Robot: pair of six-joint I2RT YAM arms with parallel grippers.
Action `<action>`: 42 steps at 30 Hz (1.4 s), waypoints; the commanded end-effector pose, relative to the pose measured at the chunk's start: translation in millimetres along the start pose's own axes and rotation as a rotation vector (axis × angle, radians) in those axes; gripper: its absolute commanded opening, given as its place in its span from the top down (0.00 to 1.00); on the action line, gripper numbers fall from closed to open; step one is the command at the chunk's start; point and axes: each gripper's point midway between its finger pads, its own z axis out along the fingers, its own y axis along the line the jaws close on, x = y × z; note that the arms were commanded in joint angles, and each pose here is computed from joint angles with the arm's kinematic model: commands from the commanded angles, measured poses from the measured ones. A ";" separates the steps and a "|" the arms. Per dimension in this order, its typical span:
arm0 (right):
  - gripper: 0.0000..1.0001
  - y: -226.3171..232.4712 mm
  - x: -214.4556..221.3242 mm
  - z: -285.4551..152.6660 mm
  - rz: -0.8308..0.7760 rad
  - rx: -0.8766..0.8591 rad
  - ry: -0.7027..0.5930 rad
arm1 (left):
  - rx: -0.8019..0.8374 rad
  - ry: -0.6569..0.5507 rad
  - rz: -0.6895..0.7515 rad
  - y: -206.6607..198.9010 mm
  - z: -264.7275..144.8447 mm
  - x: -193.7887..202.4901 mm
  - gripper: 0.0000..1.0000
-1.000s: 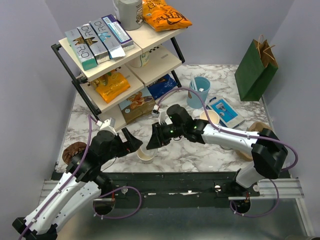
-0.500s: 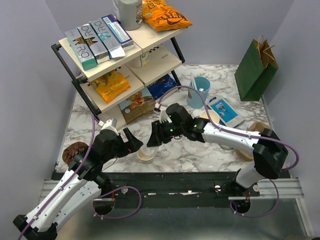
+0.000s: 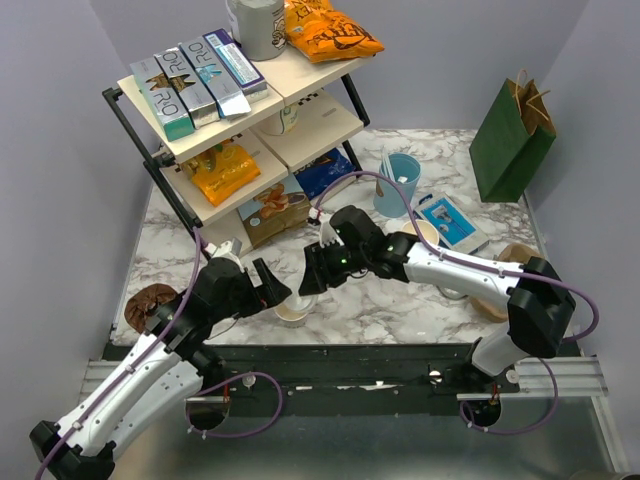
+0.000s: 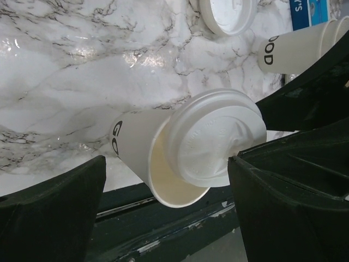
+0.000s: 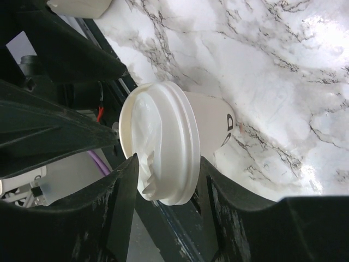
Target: Pack the takeout coffee
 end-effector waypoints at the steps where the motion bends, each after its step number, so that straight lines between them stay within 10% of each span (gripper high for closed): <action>1: 0.44 -3.0 5.6 -0.4 -0.016 0.025 0.050 | 0.028 0.060 -0.002 -3.1 8.3 11.2 0.01; 42: 0.37 9.4 20.9 2.6 -0.002 -0.067 0.121 | 0.039 0.071 -0.067 1.6 9.8 20.1 0.15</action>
